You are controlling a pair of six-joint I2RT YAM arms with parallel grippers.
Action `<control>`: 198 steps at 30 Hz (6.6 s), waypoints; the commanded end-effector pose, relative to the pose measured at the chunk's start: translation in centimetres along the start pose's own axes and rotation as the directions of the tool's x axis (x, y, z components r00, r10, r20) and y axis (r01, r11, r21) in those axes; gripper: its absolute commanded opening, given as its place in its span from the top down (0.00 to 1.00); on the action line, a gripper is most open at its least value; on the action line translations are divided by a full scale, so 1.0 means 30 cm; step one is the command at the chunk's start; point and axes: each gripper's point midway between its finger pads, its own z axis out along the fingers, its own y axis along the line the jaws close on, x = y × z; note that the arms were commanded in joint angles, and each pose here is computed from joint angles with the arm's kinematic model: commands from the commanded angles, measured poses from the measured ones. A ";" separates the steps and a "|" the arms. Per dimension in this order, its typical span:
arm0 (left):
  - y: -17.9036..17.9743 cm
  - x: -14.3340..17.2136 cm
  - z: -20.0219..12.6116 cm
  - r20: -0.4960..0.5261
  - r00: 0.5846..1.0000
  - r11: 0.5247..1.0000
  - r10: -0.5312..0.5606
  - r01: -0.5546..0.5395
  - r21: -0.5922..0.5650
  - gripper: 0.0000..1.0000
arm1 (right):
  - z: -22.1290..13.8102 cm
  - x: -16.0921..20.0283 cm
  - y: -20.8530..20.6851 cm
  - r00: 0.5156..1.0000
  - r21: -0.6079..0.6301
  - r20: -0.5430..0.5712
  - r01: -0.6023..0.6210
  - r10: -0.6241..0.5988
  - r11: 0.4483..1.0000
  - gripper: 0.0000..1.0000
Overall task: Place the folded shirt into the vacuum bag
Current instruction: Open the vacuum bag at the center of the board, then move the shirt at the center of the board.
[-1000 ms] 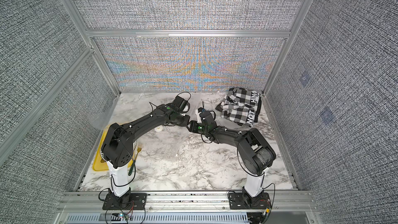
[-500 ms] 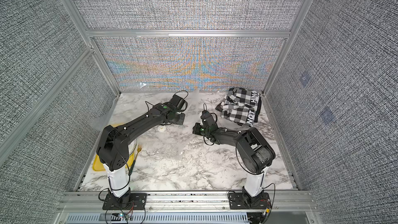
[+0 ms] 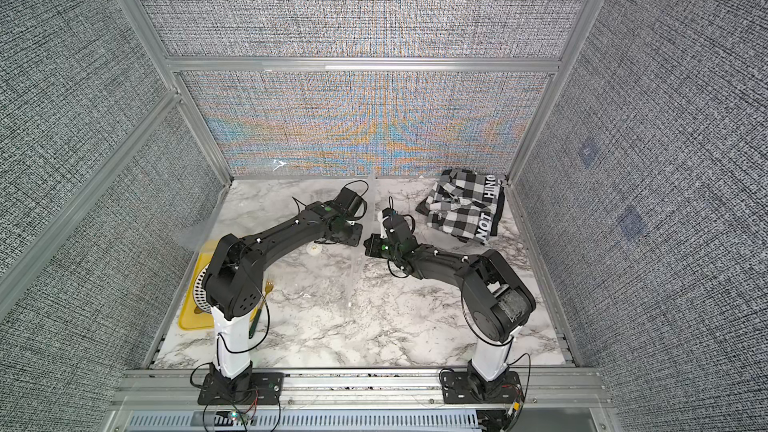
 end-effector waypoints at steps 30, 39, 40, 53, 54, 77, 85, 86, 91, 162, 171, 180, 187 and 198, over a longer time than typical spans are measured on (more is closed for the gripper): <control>0.241 -0.319 -0.389 -0.033 0.954 0.653 0.297 -0.228 -0.722 1.00 | 0.080 -0.134 -0.237 0.997 0.148 -0.036 -0.056 0.062 0.987 1.00; 0.210 -0.302 -0.301 -0.025 0.965 0.784 0.261 -0.227 -0.577 1.00 | 0.064 -0.178 -0.194 0.998 0.041 -0.047 -0.031 0.033 0.999 0.97; 0.195 -0.299 -0.282 -0.014 0.967 0.808 0.255 -0.221 -0.546 1.00 | 0.054 -0.189 -0.179 0.999 0.034 -0.046 -0.017 0.019 0.999 0.90; 0.170 -0.282 -0.161 -0.029 0.970 0.836 0.240 -0.221 -0.503 1.00 | -0.230 -0.295 -0.201 0.994 0.113 0.062 0.085 -0.092 0.990 0.30; 0.169 -0.281 -0.160 -0.030 0.970 0.837 0.240 -0.223 -0.501 1.00 | -0.258 -0.307 -0.223 0.992 0.150 0.073 0.095 -0.107 0.984 0.27; 0.148 -0.283 -0.140 -0.025 0.969 0.853 0.248 -0.230 -0.468 1.00 | -0.259 -0.429 -0.742 0.943 0.759 -0.190 0.318 -0.275 0.568 0.24; 0.148 -0.279 -0.135 -0.033 0.968 0.853 0.249 -0.235 -0.467 1.00 | -0.188 -0.388 -0.815 0.936 0.771 -0.257 0.349 -0.241 0.532 0.26; 0.149 -0.278 -0.133 -0.036 0.968 0.852 0.250 -0.237 -0.467 1.00 | -0.189 -0.386 -0.817 0.937 0.775 -0.255 0.346 -0.240 0.529 0.29; 0.147 -0.279 -0.131 -0.036 0.968 0.853 0.250 -0.237 -0.466 1.00 | -0.214 -0.409 -0.797 0.946 0.786 -0.211 0.314 -0.246 0.533 0.53; 0.142 -0.190 -0.146 -0.065 0.973 0.886 0.221 -0.228 -0.403 1.00 | -0.565 -0.015 -0.902 0.917 0.377 0.175 -0.400 0.359 0.835 0.61; 0.145 -0.187 -0.157 -0.058 0.972 0.886 0.227 -0.231 -0.403 1.00 | -0.574 0.040 -0.766 0.940 0.363 0.149 -0.341 0.307 0.867 1.00; 0.148 -0.181 -0.158 -0.055 0.972 0.885 0.228 -0.230 -0.404 1.00 | -0.621 0.106 -0.553 0.946 0.337 0.219 -0.304 0.240 0.891 1.00; 0.136 -0.173 -0.129 -0.063 0.974 0.894 0.219 -0.226 -0.387 1.00 | -0.583 0.201 -0.475 0.966 0.299 0.144 -0.248 0.213 0.921 0.93; 0.182 -0.178 -0.078 -0.066 0.976 0.897 0.207 -0.217 -0.385 1.00 | -0.623 0.166 -0.311 0.994 0.323 0.107 -0.030 -0.004 0.946 0.43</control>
